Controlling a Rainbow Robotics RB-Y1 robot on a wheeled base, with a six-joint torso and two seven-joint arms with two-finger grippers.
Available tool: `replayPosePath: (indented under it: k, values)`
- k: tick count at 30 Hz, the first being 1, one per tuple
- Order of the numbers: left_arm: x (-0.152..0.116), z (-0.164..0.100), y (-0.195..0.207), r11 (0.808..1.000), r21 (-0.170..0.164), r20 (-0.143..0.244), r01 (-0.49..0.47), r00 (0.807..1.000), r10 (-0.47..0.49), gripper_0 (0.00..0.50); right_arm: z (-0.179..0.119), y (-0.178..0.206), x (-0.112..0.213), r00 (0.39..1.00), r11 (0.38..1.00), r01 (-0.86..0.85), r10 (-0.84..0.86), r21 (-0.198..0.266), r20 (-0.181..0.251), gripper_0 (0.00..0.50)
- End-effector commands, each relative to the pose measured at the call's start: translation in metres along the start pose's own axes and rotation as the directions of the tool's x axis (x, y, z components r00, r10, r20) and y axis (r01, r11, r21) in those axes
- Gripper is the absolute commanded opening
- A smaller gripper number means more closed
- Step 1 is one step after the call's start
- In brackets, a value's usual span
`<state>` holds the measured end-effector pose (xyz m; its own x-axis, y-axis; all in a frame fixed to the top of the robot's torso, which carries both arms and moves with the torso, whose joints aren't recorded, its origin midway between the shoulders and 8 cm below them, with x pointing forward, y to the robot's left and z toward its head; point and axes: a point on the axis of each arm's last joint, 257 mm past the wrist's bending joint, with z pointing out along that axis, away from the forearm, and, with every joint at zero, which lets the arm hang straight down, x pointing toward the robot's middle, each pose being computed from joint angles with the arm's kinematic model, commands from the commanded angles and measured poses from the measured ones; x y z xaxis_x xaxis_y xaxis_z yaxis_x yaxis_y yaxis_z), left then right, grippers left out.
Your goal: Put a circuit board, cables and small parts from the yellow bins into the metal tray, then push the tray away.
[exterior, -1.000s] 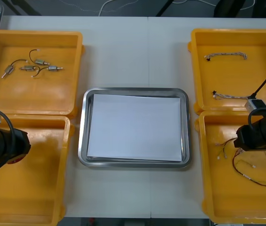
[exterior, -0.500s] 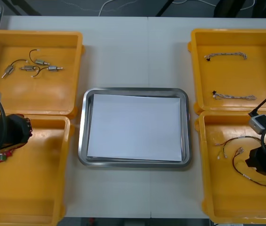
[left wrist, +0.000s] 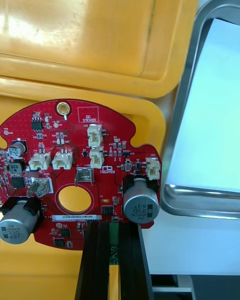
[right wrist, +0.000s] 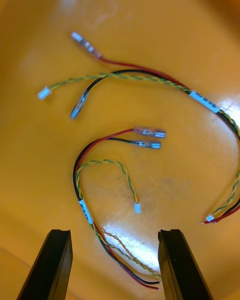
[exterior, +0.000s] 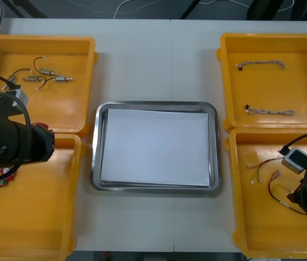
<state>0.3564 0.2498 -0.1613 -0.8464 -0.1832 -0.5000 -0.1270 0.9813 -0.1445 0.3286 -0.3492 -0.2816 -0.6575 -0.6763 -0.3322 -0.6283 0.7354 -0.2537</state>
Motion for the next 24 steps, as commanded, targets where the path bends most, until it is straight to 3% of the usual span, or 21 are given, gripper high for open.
replayPosePath:
  k: [1,13,20,24]
  values:
    - [-0.011,-0.011,-0.015,0.996,-0.019,0.049,0.086,0.995,-0.085,0.000,-0.008,-0.007,0.015,0.997,0.996,0.079,-0.078,0.036,-0.025,0.500]
    - [-0.012,0.007,-0.036,0.984,-0.077,0.019,0.158,0.987,-0.157,0.000,0.008,0.007,0.027,0.988,0.990,0.140,-0.138,0.028,-0.073,0.500]
    - [-0.014,0.019,-0.048,0.979,-0.116,0.003,0.166,0.986,-0.167,0.000,0.035,0.018,0.027,0.993,0.994,0.114,-0.113,0.000,-0.037,0.500]
    - [-0.014,0.027,-0.052,0.979,-0.128,-0.002,0.159,0.987,-0.161,0.000,0.036,0.019,0.031,0.992,0.993,0.119,-0.119,-0.001,-0.048,0.500]
